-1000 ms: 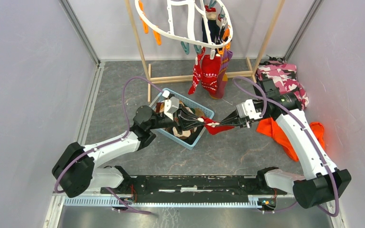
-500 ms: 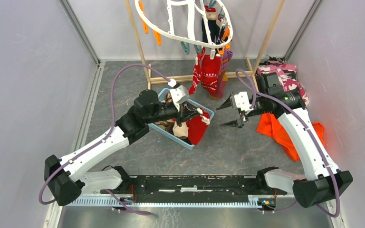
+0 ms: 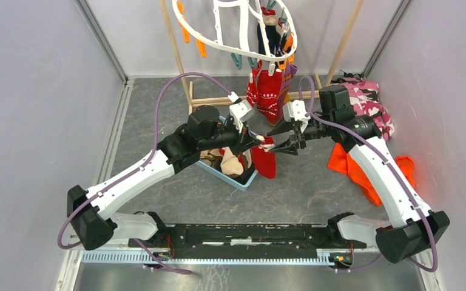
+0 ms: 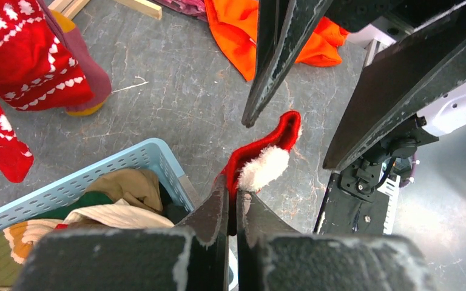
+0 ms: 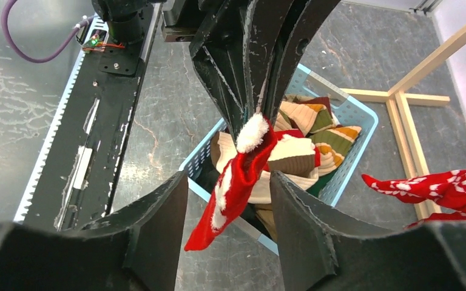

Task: Clip the socks to the hanger
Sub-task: Pick up the sock from the bin.

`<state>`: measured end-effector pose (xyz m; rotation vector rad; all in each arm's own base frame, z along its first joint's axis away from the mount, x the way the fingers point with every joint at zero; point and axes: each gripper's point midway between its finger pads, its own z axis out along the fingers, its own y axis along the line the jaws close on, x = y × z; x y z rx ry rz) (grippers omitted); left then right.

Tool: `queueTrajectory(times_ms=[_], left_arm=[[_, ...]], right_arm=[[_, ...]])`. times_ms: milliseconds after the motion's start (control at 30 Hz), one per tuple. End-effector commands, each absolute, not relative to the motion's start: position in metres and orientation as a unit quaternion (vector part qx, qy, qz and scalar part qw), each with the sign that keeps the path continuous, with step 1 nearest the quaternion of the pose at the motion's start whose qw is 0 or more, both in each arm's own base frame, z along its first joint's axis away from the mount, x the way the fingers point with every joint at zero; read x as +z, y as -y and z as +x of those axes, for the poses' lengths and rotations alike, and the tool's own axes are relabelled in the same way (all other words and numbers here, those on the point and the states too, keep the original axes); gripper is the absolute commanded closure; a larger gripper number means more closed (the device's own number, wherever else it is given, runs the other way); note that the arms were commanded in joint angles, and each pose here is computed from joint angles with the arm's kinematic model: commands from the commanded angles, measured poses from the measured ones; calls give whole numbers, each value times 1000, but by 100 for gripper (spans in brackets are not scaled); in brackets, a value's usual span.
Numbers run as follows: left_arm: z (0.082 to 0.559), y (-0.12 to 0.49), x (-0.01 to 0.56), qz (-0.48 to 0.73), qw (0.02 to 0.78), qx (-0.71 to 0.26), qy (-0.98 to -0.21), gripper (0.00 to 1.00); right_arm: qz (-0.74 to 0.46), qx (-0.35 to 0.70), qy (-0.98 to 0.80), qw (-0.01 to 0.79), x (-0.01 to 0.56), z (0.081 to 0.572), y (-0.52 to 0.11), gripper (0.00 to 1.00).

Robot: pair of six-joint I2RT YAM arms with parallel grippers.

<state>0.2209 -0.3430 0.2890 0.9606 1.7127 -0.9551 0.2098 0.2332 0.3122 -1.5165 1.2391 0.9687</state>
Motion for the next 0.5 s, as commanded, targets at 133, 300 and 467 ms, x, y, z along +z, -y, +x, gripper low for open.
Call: queueTrajectory(times_ms=[133,300,467], left_arm=[[219,350,309,361,460,-408,-701,98],[218,351,308,360,457,-410,-702,98],[218,349,312,363,461,-408,-700,98]], right_arm=[[-588,387,-540,461,308,224,-240,58],[-591,381,-541,462,309,226,-242,71],[-614,358,-537,456,303,224,-242,63]])
